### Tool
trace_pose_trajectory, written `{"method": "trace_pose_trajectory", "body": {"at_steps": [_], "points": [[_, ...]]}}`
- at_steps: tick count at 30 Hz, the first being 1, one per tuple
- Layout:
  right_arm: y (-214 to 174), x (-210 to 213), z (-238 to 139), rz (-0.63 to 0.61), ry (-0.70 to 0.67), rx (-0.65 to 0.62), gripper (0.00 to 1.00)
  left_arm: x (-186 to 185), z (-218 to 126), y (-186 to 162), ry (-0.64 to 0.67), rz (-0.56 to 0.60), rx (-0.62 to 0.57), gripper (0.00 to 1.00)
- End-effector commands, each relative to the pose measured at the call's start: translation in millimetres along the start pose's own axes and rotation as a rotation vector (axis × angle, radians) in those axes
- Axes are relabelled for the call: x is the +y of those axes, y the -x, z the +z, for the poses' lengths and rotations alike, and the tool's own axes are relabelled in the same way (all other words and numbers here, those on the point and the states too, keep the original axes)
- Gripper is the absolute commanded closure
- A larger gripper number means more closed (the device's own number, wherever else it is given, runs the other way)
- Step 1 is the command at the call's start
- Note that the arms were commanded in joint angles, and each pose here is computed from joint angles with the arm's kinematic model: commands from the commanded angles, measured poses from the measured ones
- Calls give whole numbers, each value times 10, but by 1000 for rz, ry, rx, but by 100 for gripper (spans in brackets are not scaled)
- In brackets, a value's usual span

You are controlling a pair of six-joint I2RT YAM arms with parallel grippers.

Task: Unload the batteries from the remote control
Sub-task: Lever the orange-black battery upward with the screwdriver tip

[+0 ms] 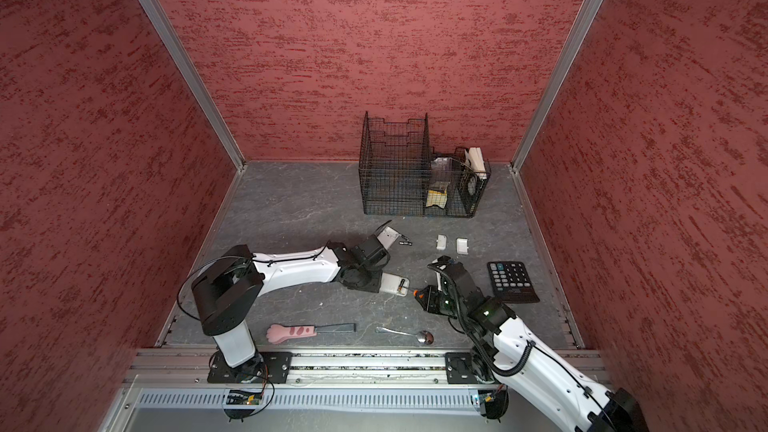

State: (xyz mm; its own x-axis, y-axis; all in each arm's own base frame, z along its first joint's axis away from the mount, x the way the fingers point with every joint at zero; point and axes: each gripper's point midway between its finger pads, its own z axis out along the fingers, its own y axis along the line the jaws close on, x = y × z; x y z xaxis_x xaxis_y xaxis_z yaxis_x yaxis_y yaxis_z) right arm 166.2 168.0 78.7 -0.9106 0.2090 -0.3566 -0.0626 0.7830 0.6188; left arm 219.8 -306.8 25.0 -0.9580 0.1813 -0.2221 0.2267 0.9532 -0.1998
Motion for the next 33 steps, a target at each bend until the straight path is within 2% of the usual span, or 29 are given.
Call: {"method": "trace_pose_trajectory", "body": {"at_steps": [1, 13, 19, 25, 33], "points": [[219, 125, -92, 5, 10, -86, 100, 265, 259, -254, 98, 23, 69, 46], [368, 424, -111, 21, 111, -101, 100, 275, 307, -312, 90, 16, 72, 46], [481, 474, -267, -15, 64, -129, 100, 296, 314, -329, 95, 3, 71, 46], [212, 390, -236, -2, 48, -3, 100, 279, 301, -307, 93, 11, 67, 46], [-23, 93, -274, 60, -30, 33, 100, 277, 305, -306, 97, 14, 68, 46]]}}
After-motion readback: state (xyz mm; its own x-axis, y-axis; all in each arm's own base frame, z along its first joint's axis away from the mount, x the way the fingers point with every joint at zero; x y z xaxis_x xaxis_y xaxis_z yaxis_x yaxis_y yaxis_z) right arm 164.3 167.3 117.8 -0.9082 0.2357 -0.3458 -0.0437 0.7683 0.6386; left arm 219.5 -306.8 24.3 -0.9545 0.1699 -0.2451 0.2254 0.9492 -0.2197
